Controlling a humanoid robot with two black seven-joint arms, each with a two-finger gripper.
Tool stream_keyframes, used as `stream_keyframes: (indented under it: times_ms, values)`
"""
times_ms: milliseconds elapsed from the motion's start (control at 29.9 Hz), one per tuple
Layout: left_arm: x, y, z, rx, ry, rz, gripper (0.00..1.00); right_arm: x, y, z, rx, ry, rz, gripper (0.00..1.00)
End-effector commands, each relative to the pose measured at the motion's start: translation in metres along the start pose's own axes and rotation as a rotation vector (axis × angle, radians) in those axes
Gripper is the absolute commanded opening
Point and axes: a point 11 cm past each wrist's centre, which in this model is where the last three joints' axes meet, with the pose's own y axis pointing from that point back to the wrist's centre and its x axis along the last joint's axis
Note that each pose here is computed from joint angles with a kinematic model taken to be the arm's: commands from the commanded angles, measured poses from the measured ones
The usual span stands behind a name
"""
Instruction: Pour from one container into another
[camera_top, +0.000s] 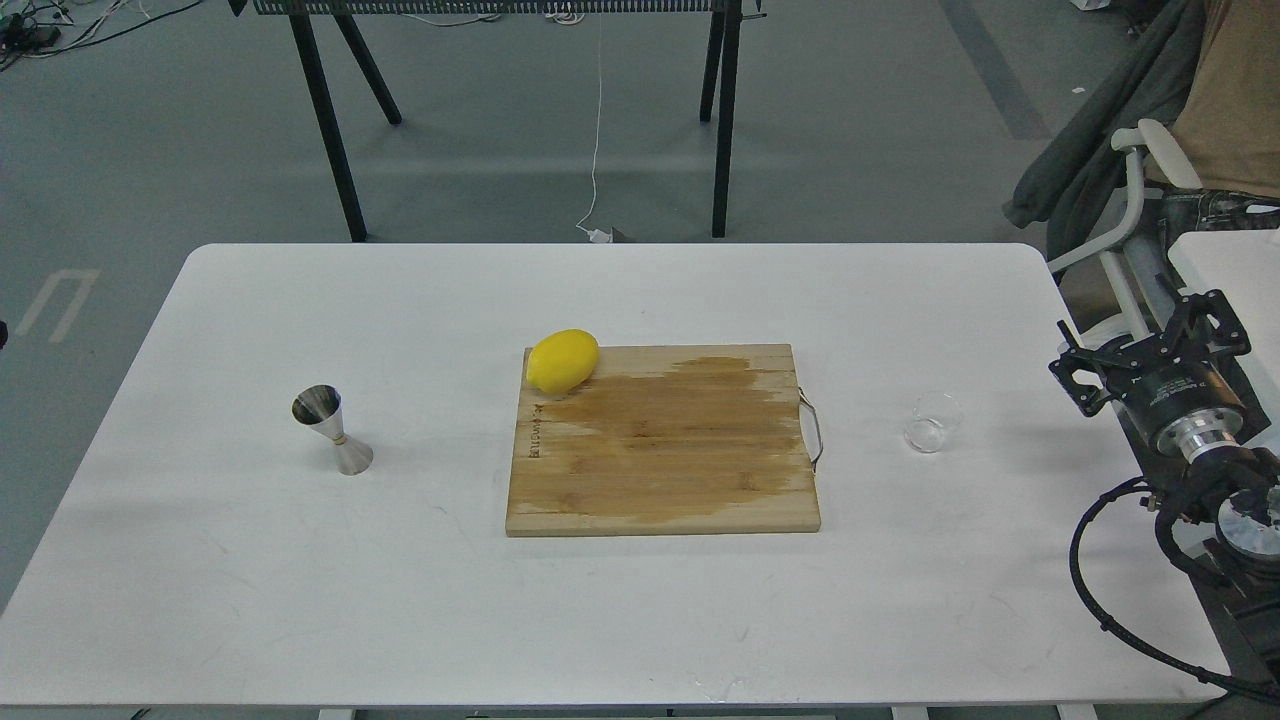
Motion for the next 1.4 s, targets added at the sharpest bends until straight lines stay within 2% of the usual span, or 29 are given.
stream_keyframes:
  times_ms: [0,134,267,501,769,903,1070,1371]
  values:
    - [-0.01,-0.008,0.008,0.053,-0.195,-0.071,1.0,0.002,0.002,-0.001,0.0,0.003,0.005,1.0]
    - [-0.031,-0.016,0.009,0.092,-0.36,-0.139,1.0,0.006,0.004,0.001,-0.003,0.003,0.014,1.0]
    - [-0.031,-0.017,0.012,0.072,-0.326,-0.122,1.0,0.008,0.006,0.0,-0.004,0.004,0.019,1.0]
    - [-0.013,-0.007,0.005,-0.029,-0.021,0.033,1.0,0.009,0.007,0.001,-0.006,0.004,0.023,1.0]
    - [0.002,0.01,-0.021,0.047,-0.087,0.043,1.0,0.013,0.009,0.002,-0.007,0.005,0.033,1.0]
    - [0.034,0.023,-0.005,0.015,-0.139,0.157,1.0,0.016,0.012,0.003,-0.01,0.005,0.041,1.0]
    - [-0.004,0.011,-0.009,-0.004,-0.117,0.137,1.0,0.018,0.013,0.004,-0.01,0.005,0.045,1.0]
    - [-0.034,0.001,-0.013,0.01,-0.142,0.064,1.0,0.021,0.015,0.0,-0.007,0.012,0.052,1.0]
